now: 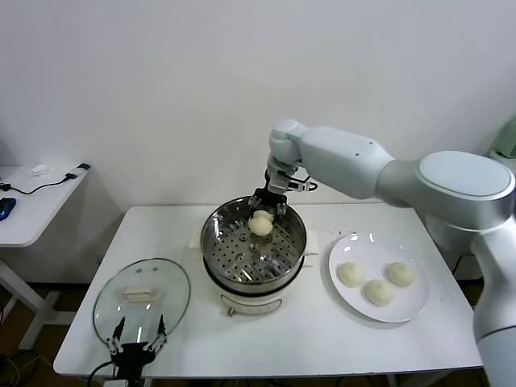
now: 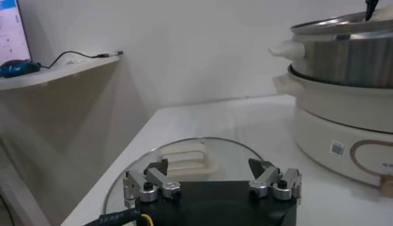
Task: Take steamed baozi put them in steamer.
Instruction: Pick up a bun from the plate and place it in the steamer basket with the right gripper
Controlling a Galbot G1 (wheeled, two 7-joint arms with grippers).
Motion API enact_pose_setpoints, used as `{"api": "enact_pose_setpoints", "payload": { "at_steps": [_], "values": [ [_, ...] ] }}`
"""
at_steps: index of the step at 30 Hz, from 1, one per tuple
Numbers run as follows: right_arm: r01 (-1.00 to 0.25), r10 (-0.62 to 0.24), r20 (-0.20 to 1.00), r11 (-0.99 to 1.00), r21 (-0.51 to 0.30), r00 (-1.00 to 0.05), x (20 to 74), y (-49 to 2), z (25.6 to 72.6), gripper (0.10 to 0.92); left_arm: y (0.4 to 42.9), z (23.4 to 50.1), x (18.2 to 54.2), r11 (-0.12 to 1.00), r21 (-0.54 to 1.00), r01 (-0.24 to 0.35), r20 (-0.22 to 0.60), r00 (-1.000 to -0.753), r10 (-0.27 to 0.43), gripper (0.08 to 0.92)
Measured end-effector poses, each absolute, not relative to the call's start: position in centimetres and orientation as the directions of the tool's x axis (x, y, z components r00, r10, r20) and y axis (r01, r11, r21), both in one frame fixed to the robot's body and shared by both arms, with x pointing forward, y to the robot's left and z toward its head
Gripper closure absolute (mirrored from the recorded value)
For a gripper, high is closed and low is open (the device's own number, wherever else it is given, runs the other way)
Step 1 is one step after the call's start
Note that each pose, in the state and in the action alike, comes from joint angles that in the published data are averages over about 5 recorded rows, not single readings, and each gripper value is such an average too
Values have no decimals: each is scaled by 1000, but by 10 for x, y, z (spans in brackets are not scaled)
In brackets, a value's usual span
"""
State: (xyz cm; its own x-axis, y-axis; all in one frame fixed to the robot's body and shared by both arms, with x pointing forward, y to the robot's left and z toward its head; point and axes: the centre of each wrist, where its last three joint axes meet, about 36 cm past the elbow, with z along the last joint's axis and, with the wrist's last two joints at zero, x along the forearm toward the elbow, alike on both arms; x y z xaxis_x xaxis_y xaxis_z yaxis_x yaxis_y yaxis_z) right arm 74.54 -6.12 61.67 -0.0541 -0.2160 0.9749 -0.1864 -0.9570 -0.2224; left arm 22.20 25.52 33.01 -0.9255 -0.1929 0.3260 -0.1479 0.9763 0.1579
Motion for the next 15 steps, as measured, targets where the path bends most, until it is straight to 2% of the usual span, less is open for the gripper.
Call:
{"api": "enact_pose_setpoints", "payload": {
  "at_steps": [5,12,15],
  "values": [
    [-192,-222,974,-955,-228,-55,753,-53,607,376,255,330,222,977,155,-149,325,-926,-193,177],
    [-193,-230,972,-953,-234,-45,757,-48,599,225,254,331,222,977,153,-150,322,-927,-193,177],
    [-190,-224,974,-955,-227,-40,758,-49,601,203,253,332,221,977,151,-150,321,-928,-192,177]
  ]
}}
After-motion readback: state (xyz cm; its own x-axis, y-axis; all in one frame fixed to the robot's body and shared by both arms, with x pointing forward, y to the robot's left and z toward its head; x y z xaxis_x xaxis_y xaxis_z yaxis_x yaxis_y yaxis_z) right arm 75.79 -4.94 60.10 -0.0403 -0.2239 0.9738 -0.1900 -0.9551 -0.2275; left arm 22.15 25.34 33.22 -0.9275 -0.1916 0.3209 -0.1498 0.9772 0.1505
